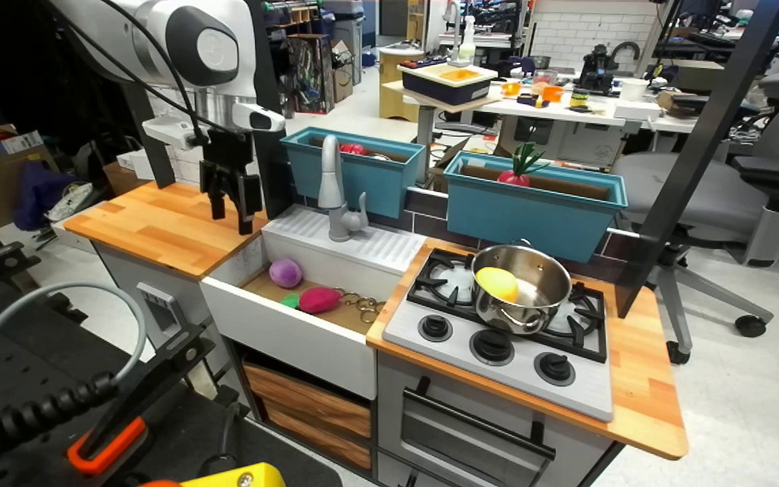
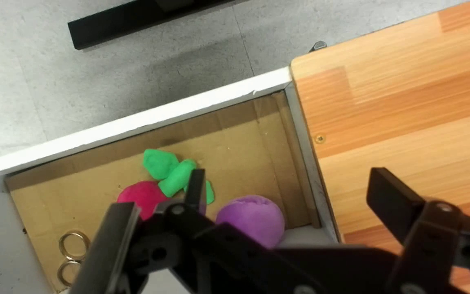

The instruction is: Put the purple plushy in the sink

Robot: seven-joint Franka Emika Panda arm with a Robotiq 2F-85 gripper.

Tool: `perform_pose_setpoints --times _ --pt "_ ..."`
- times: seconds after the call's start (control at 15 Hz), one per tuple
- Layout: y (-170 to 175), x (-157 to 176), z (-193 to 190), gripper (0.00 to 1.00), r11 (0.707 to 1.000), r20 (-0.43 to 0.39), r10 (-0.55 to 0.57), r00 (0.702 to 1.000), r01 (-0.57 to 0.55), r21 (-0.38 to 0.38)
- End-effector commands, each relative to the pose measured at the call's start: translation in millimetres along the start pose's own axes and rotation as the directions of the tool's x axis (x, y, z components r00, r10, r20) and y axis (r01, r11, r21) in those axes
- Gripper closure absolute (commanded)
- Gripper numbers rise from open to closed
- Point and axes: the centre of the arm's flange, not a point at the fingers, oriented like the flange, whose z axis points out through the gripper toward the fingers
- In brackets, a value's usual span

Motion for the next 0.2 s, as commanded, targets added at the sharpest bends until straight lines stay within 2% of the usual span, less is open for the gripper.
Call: perform_pose_setpoints --times 0.0,0.13 --pt "3.1 -5.5 -4.7 0.0 1.0 -0.002 0.003 1.0 -0.003 0.003" --pt "8.3 -13.4 -10.9 0.0 1.0 0.001 0.007 1.0 -0.007 0.001"
